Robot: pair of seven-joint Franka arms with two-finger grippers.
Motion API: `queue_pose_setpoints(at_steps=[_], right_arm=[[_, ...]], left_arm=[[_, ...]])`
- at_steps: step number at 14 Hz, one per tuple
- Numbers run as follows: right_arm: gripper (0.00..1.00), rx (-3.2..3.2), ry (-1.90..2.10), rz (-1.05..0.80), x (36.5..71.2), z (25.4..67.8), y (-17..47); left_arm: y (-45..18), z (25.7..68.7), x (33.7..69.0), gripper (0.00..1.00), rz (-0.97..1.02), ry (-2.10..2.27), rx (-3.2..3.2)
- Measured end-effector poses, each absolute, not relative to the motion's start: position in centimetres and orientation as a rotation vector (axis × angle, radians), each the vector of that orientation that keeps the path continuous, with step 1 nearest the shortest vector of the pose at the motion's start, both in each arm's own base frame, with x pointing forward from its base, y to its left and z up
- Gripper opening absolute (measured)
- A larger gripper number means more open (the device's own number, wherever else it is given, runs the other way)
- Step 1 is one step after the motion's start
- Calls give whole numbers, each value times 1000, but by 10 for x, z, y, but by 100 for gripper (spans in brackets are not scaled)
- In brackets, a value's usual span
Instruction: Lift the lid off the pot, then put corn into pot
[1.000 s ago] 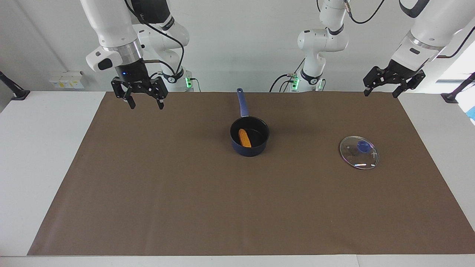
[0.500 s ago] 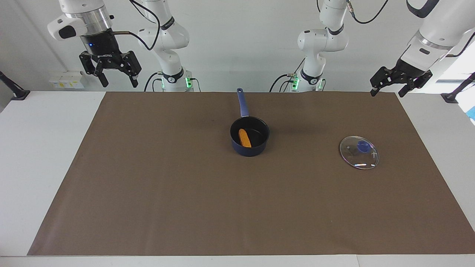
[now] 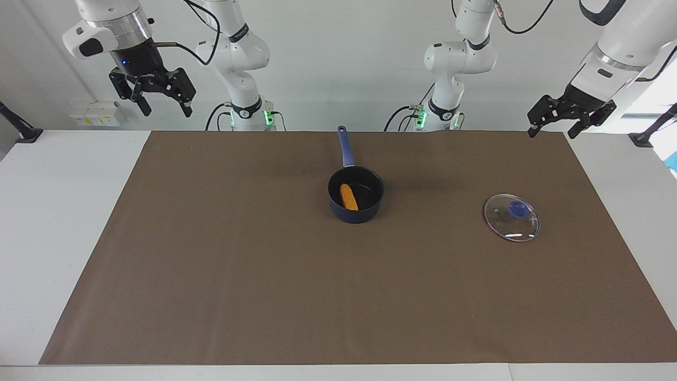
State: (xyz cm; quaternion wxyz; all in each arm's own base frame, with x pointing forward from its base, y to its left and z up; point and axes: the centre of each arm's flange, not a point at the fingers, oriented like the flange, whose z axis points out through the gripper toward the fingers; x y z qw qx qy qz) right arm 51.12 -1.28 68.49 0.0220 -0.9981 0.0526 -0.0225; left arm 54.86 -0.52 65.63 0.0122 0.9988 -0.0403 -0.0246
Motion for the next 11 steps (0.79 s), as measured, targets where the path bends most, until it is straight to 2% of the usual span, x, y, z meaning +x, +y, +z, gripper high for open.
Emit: queue_pose_setpoints(at_steps=[11], right_arm=[[100,-3143,19,-45,508,684,-15]], left_arm=[[-5,656,549,100,-77,-126,3114]])
